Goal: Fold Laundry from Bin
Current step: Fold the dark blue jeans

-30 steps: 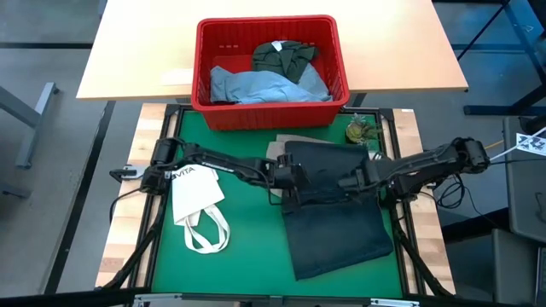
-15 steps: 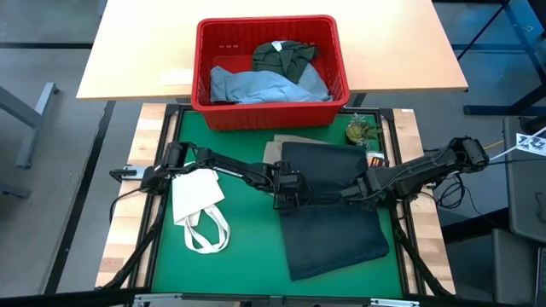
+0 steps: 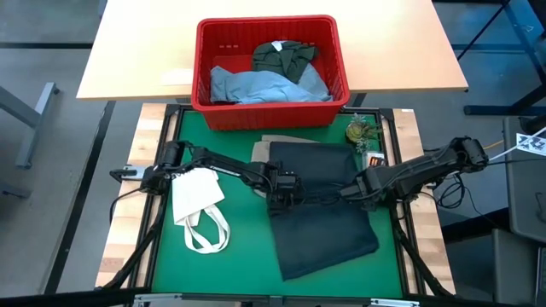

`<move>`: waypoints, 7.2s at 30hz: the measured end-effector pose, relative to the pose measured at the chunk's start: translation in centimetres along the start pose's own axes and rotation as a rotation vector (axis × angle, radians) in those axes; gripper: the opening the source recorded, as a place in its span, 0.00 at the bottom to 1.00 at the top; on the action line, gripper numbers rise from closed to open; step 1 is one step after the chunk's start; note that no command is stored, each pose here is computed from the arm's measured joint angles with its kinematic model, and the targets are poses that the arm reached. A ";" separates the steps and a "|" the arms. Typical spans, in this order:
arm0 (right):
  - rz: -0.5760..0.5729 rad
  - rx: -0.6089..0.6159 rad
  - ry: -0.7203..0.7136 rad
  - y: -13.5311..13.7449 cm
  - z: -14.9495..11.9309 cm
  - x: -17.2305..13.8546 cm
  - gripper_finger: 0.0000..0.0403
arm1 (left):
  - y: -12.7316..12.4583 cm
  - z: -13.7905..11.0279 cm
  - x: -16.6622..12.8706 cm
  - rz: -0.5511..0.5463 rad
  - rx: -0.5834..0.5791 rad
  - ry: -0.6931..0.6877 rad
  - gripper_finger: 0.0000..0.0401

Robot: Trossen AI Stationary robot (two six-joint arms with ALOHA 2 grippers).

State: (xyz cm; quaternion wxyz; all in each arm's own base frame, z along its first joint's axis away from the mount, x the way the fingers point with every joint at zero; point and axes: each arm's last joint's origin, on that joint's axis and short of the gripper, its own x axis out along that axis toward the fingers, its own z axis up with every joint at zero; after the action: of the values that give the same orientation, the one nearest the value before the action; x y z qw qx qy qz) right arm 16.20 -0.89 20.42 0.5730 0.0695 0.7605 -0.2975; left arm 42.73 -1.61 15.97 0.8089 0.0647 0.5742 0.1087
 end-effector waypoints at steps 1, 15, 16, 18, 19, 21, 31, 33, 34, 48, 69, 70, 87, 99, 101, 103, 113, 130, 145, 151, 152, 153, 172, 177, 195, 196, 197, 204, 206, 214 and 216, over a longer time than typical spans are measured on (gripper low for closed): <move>0.005 0.001 -0.008 -0.1 0.1 -0.5 0.52 | 0.0 0.0 -0.5 -0.002 0.000 -0.008 0.25; 0.222 -0.165 -0.190 4.0 -1.6 -5.9 0.52 | -2.1 0.1 -8.5 -0.058 0.053 -0.169 0.25; 0.249 -0.187 -0.207 4.7 -2.0 -6.1 0.52 | -2.6 0.0 -8.7 -0.063 0.063 -0.173 0.25; 0.310 -0.222 -0.237 6.0 -2.8 -6.5 0.52 | -3.5 -0.1 -9.0 -0.074 0.081 -0.188 0.25; 0.347 -0.242 -0.258 6.7 -3.2 -6.7 0.52 | -3.9 -0.1 -9.2 -0.078 0.090 -0.192 0.25; 0.414 -0.288 -0.302 8.0 -4.0 -7.2 0.52 | -4.7 -0.2 -9.4 -0.088 0.106 -0.204 0.25; 0.620 -0.492 -0.512 12.2 -7.5 -8.9 0.52 | -7.4 -0.5 -10.4 -0.130 0.117 -0.262 0.28; 0.645 -0.504 -0.539 12.5 -7.8 -9.1 0.52 | -7.4 -0.5 -10.5 -0.135 0.089 -0.262 0.32; 0.659 -0.508 -0.550 12.7 -8.0 -9.2 0.52 | -7.4 -0.5 -10.5 -0.136 0.076 -0.261 0.33; 0.704 -0.480 -0.574 13.0 -7.9 -9.6 0.52 | -8.0 -0.3 -10.7 -0.222 0.061 -0.281 0.48; 0.479 -0.608 -0.485 16.9 -6.4 -6.1 0.75 | -8.6 -0.4 -11.0 -0.236 0.066 -0.296 0.48; 0.465 -0.621 -0.491 17.0 -6.4 -5.9 0.75 | -8.6 -0.4 -11.0 -0.236 0.066 -0.296 0.48; 0.147 -0.641 -0.415 20.9 -4.5 -0.5 0.72 | -8.6 -0.4 -11.0 -0.235 0.066 -0.296 0.48; 0.125 -0.628 -0.378 20.8 -3.8 0.2 0.48 | -9.3 -0.6 -11.3 -0.246 0.086 -0.298 0.48; 0.121 -0.609 -0.371 20.5 -3.4 0.2 0.40 | -9.5 -0.7 -11.4 -0.249 0.091 -0.299 0.48; 0.120 -0.589 -0.362 20.3 -2.9 0.2 0.31 | -9.8 -0.8 -11.5 -0.252 0.098 -0.300 0.48; 0.157 -0.534 -0.340 19.9 -1.2 -0.8 0.05 | -11.7 -1.3 -12.3 -0.285 0.137 -0.337 0.48; 0.441 -0.431 -0.561 22.2 1.7 -4.1 0.06 | -18.8 -4.2 -13.4 -0.374 0.252 -0.366 0.48; 0.557 -0.364 -0.584 21.6 4.1 -4.8 0.08 | -22.0 -8.0 -13.4 -0.289 0.188 -0.250 0.48; 0.561 -0.365 -0.583 21.6 4.1 -4.9 0.09 | -23.5 -8.8 -11.5 -0.289 0.220 -0.196 0.48; 0.561 -0.365 -0.583 21.6 4.1 -4.9 0.09 | -23.6 -8.9 -11.1 -0.286 0.223 -0.189 0.48; 0.561 -0.365 -0.583 21.6 4.0 -4.9 0.09 | -23.8 -9.0 -10.9 -0.284 0.225 -0.183 0.48; 0.559 -0.366 -0.581 21.5 4.0 -4.9 0.09 | -23.6 -8.7 -7.1 -0.188 0.138 -0.139 0.48; 0.559 -0.367 -0.581 21.5 4.0 -4.9 0.09 | -24.0 -8.9 -7.2 -0.245 0.152 -0.107 0.48; 0.556 -0.368 -0.578 21.5 4.0 -4.9 0.09 | -23.7 -8.2 -6.2 -0.193 0.093 -0.154 0.40; 0.556 -0.368 -0.577 21.5 4.0 -4.9 0.09 | -23.7 -8.3 -6.2 -0.192 0.094 -0.150 0.37; 0.555 -0.368 -0.577 21.5 4.0 -4.9 0.09 | -23.6 -8.3 -6.2 -0.192 0.091 -0.147 0.33; 0.554 -0.374 -0.561 21.4 3.9 -4.8 0.09 | -23.7 -8.4 -6.5 -0.229 0.052 -0.114 0.03; 0.569 -0.384 -0.541 21.5 3.8 -4.8 0.09 | -23.6 -8.4 -6.7 -0.258 0.052 -0.095 0.04; 0.579 -0.402 -0.519 22.3 2.2 -6.5 0.09 | -22.4 -7.6 -10.5 -0.381 0.034 -0.121 0.02; 0.559 -0.416 -0.533 22.5 1.5 -7.7 0.09 | -22.0 -7.4 -11.7 -0.403 0.024 -0.140 0.02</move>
State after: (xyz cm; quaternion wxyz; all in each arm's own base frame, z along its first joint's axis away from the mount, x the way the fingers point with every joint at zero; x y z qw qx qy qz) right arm 30.05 18.39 18.79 0.8095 0.0766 0.5818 0.0208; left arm 34.29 -25.96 19.15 0.8514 -0.0344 0.5191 -0.0667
